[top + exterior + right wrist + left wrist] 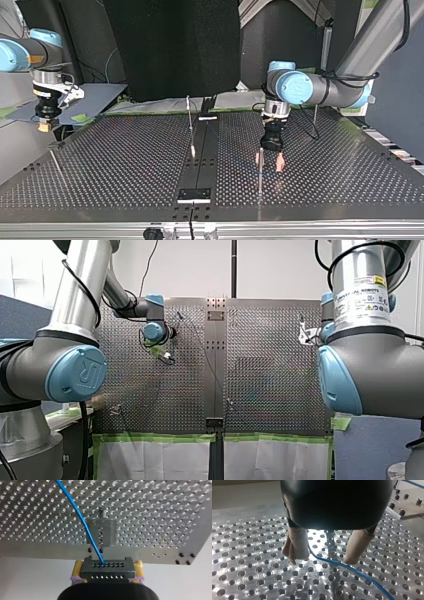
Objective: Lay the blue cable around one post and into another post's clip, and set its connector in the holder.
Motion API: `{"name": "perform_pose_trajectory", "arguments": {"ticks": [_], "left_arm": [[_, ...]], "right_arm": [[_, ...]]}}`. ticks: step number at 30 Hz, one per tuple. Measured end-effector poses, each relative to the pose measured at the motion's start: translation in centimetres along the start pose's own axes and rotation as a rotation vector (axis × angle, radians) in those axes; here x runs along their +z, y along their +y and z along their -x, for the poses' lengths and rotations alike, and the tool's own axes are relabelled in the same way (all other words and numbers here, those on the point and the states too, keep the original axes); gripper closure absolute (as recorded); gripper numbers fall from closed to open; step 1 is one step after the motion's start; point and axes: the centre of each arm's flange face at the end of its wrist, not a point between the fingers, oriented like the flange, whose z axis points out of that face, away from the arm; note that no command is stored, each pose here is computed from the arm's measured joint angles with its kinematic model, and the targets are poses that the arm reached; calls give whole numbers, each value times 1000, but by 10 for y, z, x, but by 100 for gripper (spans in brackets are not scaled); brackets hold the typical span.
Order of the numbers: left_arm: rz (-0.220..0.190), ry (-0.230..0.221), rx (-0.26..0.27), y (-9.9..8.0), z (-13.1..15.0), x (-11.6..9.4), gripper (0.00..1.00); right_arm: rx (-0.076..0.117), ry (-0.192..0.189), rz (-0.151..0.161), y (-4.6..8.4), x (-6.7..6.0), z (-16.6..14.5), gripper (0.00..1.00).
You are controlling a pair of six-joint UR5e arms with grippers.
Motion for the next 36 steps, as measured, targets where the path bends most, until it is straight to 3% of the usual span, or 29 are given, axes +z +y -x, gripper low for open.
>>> {"name": "perform_pose_trajectory", "arguments": {"ticks": [8, 18, 24, 36], "left_arm": [[0, 0, 1, 0, 0, 0, 0], [0, 7, 6, -1, -3, -1, 0], [2, 13, 22, -2, -7, -3, 0], [3, 12, 30, -3, -8, -3, 0]], "right_arm": [[7, 4, -52, 3, 8, -6, 100], [13, -68, -129, 6, 26, 7, 100], [26, -82, -166, 12, 36, 2, 100], [40, -59, -173, 33, 48, -6, 100]]}}
